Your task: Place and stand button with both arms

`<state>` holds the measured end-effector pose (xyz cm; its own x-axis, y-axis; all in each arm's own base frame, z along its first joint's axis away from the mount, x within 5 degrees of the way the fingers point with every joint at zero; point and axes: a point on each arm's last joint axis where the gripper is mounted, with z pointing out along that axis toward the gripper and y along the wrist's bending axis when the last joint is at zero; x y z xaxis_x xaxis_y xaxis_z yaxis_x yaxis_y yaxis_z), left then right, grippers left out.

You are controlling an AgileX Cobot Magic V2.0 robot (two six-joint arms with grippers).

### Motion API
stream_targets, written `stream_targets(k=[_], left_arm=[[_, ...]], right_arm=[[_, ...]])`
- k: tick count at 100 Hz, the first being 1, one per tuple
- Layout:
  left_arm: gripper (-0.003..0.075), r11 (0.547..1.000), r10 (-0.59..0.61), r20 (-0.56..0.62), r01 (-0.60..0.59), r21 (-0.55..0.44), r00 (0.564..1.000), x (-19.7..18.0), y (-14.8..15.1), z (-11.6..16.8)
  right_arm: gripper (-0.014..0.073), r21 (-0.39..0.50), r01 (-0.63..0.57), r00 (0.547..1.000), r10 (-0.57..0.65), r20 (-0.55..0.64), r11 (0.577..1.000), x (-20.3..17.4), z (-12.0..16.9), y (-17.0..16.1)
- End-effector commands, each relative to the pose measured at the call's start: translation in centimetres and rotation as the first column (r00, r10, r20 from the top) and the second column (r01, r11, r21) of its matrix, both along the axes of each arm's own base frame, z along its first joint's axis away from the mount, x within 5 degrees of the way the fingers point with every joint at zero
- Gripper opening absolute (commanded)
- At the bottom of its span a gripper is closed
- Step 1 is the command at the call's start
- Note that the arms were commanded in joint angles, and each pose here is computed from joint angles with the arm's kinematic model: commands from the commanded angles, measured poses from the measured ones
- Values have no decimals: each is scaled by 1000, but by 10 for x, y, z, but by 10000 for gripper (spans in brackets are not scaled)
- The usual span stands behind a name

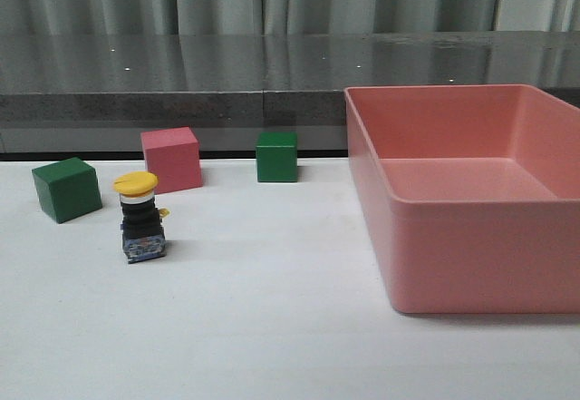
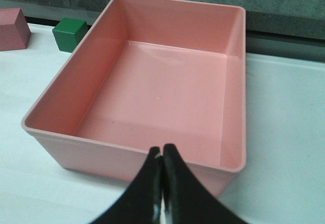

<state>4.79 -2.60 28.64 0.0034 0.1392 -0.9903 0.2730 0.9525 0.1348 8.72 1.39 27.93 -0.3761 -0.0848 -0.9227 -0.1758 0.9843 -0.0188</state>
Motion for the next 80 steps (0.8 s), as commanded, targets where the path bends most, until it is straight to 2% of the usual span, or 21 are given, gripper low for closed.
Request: stream_targets(k=[1,15,34,50,67,80], left_arm=[[-20,997,45,66,-41,-62,997,1,4,12],[-20,990,115,98,-107,-89,988,7,11,4],[-20,989,150,87,-150,0,985,8,16,-13],[-20,979,201,76,-197,-50,977,2,21,-25],[-20,973,225,162,-213,-88,961,0,24,-43],[-20,982,179,230,-161,-96,957,4,20,-65]], right_arm=[[-69,17,26,997,-27,78,1000,3,13,-2],[-69,17,26,997,-27,78,1000,3,13,-2],[-69,17,26,997,-27,78,1000,3,13,-2],[-69,17,26,997,-27,78,1000,3,13,-2],[-69,17,26,997,-27,78,1000,3,13,-2],[-69,17,26,997,-27,78,1000,3,13,-2]])
